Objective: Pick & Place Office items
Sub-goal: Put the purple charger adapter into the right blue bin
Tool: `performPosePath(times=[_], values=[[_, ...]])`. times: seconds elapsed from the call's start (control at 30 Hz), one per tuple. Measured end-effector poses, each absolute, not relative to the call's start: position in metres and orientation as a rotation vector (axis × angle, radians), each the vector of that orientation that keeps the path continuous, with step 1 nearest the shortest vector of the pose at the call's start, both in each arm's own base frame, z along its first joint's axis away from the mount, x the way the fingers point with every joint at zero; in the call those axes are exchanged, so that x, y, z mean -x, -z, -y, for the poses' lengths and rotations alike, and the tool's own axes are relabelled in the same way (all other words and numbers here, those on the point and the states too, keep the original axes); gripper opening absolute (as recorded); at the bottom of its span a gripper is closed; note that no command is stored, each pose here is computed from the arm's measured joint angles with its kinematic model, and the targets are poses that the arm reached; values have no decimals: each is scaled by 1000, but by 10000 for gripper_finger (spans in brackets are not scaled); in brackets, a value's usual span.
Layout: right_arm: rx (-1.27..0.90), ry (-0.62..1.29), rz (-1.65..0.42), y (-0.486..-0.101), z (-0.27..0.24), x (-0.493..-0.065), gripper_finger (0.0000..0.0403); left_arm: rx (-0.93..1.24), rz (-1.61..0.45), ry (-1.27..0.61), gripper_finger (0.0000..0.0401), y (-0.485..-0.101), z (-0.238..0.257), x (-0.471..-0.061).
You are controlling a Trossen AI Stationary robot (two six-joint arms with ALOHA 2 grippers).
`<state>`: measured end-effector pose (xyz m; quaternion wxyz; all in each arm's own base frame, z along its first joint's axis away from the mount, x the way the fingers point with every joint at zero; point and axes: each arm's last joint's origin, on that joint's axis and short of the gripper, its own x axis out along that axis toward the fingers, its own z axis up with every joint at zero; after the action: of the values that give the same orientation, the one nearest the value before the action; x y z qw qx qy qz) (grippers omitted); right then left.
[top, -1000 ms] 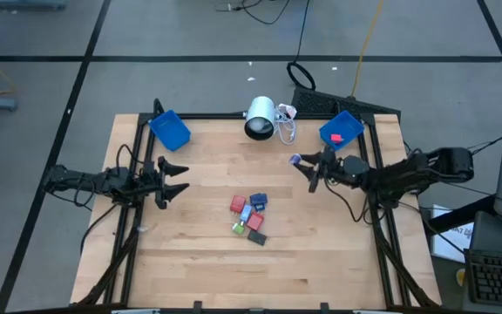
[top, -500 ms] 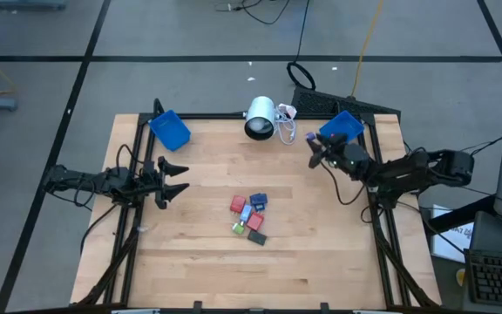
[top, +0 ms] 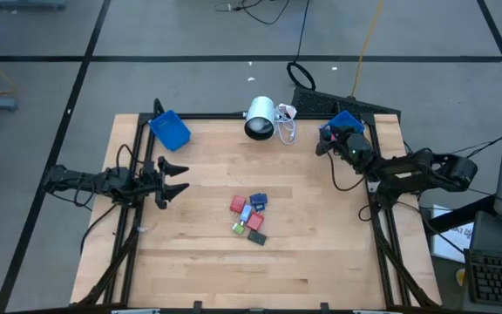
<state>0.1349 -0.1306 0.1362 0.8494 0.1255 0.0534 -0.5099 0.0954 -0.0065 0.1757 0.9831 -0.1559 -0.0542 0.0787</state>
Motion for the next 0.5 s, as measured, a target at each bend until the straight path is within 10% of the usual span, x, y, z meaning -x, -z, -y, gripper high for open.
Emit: performPosePath(times=[0.5], values=[[-333,1241,-325,-176,157,-120,150,314,109,-158,324,-176,7,-95]])
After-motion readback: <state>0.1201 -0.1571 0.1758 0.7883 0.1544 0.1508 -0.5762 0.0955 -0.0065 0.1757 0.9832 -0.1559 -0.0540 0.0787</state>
